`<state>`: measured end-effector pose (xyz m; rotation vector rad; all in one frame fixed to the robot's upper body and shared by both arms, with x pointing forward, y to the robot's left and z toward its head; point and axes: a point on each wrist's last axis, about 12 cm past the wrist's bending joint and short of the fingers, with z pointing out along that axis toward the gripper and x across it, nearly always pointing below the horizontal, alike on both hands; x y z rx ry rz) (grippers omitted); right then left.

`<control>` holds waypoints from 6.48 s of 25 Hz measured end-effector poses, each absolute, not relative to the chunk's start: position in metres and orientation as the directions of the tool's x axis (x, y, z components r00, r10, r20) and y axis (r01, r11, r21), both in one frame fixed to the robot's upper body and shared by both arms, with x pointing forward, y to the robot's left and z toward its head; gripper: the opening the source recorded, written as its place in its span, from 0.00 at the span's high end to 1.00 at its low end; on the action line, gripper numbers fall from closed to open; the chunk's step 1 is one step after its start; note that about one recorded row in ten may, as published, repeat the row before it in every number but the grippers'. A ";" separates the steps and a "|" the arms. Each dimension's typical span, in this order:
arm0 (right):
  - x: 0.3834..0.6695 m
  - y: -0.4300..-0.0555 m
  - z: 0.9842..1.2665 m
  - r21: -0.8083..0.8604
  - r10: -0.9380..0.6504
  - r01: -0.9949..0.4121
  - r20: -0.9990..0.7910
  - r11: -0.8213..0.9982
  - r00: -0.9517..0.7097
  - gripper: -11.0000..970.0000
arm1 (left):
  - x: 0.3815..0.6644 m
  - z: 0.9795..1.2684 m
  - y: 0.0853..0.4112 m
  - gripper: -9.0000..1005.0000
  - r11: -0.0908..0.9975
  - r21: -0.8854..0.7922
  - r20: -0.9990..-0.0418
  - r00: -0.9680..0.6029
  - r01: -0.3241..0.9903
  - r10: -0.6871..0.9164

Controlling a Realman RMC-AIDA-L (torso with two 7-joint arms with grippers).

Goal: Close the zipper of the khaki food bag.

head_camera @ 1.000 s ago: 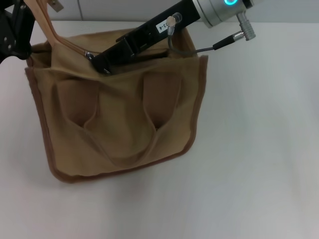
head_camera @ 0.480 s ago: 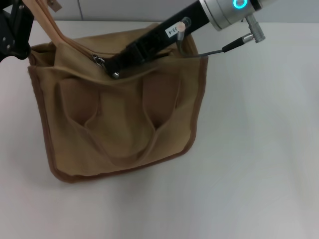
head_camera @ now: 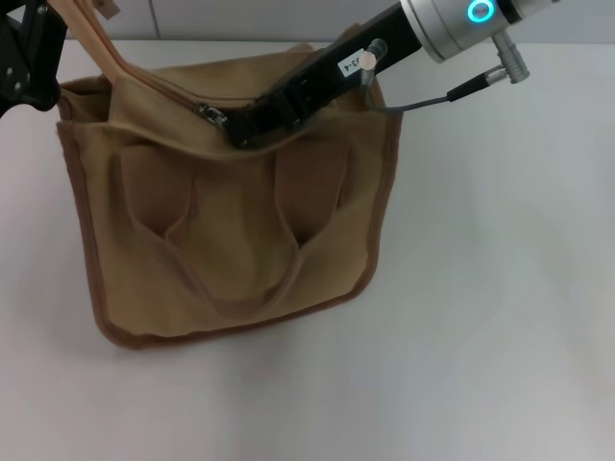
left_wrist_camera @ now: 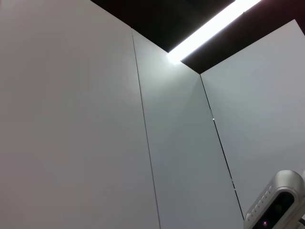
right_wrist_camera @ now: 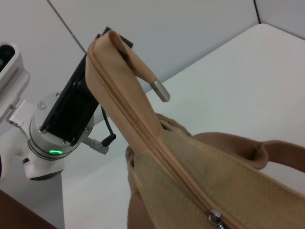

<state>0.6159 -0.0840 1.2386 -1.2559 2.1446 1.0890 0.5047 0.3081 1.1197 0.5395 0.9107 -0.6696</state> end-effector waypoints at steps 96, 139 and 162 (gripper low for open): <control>0.619 -0.151 1.228 0.335 -0.428 -0.763 -0.672 0.552 -0.605 0.98 | 0.507 1.119 0.319 0.96 0.732 0.105 -0.855 0.437 0.673 -0.279; 0.518 -0.216 1.099 0.080 -0.008 -0.995 -0.997 0.066 -0.081 0.16 | 0.500 1.113 0.381 0.63 0.734 -0.116 -0.984 0.023 0.669 -0.177; 0.517 -0.198 1.079 0.104 -0.102 -0.994 -0.989 0.029 -0.106 0.16 | 0.467 1.139 0.377 0.20 0.259 -0.295 -0.949 -0.314 0.919 0.033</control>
